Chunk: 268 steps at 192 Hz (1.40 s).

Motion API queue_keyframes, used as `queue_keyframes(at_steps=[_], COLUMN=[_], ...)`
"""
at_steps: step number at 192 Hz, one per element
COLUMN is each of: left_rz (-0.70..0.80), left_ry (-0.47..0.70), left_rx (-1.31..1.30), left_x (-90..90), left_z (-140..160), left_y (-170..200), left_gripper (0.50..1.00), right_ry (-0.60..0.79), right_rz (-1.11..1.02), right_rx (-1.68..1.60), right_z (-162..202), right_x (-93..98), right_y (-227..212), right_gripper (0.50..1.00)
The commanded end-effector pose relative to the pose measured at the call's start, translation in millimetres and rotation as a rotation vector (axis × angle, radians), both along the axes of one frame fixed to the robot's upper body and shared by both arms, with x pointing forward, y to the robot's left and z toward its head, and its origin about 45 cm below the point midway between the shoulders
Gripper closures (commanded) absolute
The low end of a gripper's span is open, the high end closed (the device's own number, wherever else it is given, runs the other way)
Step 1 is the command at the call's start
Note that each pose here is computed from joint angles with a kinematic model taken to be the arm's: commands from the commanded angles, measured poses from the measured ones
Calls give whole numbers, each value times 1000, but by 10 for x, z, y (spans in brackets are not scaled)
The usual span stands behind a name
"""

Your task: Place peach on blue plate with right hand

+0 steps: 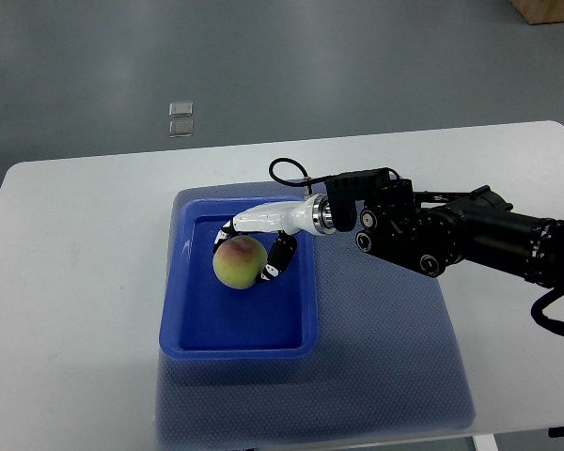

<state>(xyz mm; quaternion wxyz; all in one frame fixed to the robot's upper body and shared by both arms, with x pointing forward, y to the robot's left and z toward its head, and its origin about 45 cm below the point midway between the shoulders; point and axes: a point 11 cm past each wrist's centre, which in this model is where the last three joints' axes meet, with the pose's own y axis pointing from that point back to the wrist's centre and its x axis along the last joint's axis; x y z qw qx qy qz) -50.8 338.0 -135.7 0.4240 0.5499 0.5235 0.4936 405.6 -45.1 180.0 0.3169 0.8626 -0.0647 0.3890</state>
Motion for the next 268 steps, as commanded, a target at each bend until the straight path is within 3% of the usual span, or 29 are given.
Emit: queue_keyframes(at_steps=[1,42,71,72,102,144,209,268], left_rz=[0,0,0,0,0,0,0,0], left_ry=[0,0,0,0,0,0,0,0], left_rx=[0,0,0,0,0,0,0,0], left_x=[0,0,0,0,0,0,0,0], left_z=[0,0,0,0,0,0,0,0], left_y=[0,0,0,0,0,0,0,0], left_gripper=[500,500,500,500,500,500,500,500], right_ry=[4,27,118,182,372,682,937,977], right_rz=[-4,-61,-121,-159,-309,-671,-950,-1037], right_rx=[4,82,169,228,447,778,1225,1279], right_z=[13,169,315,400,414,-26,-83,-329], right_x=[5,107,192,246,320,296,392,288], right_y=[10,-20,-104,-194,-484,-1034,-1603,-1782], right_gripper=[572,572,572,572,572,572,572,572])
